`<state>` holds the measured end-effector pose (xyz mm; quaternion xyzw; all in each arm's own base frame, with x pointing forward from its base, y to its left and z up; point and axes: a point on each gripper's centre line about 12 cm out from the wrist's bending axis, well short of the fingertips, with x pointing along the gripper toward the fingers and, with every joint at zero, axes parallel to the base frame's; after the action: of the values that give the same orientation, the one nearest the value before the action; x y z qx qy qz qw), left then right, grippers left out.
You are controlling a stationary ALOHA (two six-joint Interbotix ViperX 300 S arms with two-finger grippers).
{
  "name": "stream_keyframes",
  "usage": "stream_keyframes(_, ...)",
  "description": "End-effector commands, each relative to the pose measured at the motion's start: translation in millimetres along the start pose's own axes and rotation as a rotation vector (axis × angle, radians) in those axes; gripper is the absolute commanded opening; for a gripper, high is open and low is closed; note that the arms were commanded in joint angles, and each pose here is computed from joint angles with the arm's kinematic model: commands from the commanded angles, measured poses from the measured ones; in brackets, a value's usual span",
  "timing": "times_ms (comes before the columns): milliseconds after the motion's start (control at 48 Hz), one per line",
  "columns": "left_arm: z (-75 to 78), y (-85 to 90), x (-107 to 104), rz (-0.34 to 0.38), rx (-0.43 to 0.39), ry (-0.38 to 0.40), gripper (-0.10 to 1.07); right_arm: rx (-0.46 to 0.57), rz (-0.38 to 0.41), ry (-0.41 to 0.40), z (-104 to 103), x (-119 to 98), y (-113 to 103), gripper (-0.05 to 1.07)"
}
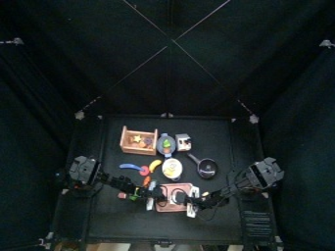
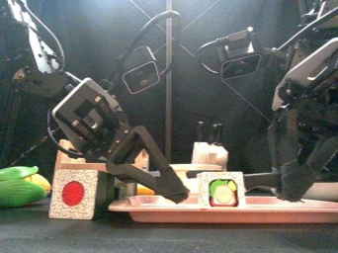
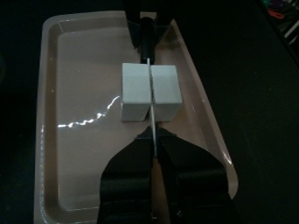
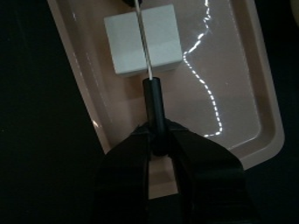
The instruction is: Cut sushi piece
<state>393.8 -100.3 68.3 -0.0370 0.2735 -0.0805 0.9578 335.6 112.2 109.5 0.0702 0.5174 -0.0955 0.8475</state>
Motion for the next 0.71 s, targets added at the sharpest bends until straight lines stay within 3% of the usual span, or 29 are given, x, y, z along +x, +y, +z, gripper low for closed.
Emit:
stream_keyframes(0,3.0,-1.2,0,-0.003,-0.001,-0.006,0.43,0.023,0.005,-0.019,8,-4,-3,0.5)
stream_keyframes(271,-3.9,-0.2,4,0.0,0.0,0.012,0.43,0.024,-0.001,-0.003,5,1,-2,0.5)
stream_keyframes(521,-0.9,4.2,2,0.012,-0.008,0.005,0.43,0.041,-0.027,0.003,8,4,-12,0.5)
stream_keyframes(688,8.4,21.3,-2,0.043,-0.02,-0.017,0.43,0.05,-0.075,0.007,13,-3,-23,0.5)
